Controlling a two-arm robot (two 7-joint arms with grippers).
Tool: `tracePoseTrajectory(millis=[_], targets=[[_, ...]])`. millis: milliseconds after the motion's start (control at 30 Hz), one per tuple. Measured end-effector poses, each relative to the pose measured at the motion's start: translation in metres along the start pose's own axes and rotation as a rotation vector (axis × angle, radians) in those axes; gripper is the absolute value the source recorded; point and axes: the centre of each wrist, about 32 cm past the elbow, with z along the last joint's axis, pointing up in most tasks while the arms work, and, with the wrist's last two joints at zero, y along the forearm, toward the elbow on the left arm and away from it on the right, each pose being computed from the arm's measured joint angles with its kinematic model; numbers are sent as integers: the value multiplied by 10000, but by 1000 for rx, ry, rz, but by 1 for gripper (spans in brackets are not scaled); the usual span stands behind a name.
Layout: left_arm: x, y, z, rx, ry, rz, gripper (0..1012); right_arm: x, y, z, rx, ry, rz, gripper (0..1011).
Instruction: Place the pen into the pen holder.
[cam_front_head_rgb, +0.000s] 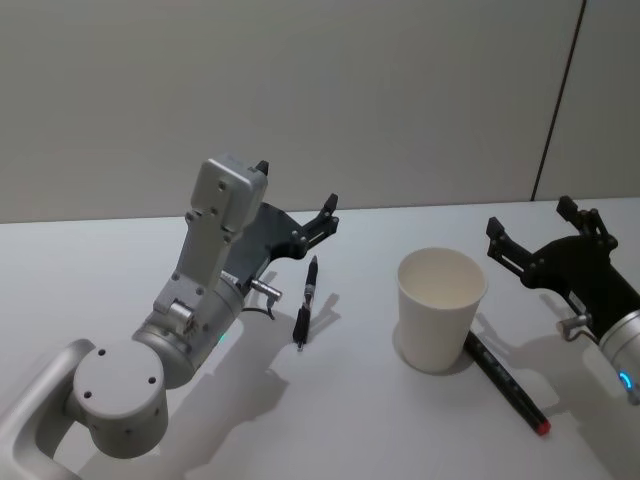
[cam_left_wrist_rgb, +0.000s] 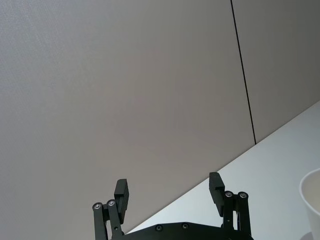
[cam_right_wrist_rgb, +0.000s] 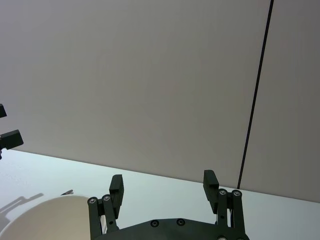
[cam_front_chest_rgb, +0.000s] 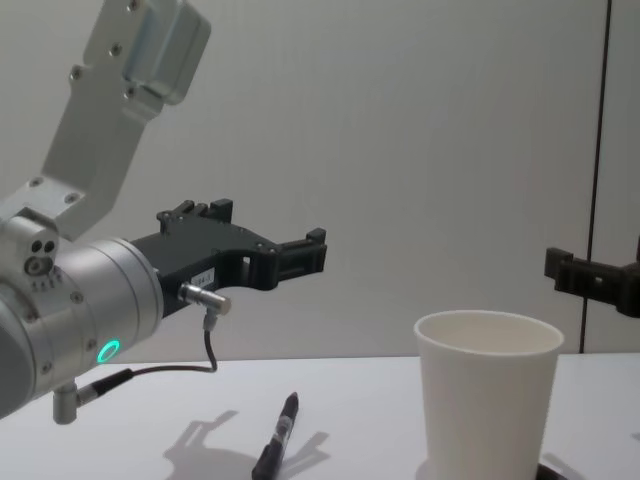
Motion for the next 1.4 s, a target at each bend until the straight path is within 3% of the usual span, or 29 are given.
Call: tracePoseTrajectory(millis=[1400], targets=[[0,0,0,0,0,0,1001,0,0,0,0,0,0,1002]])
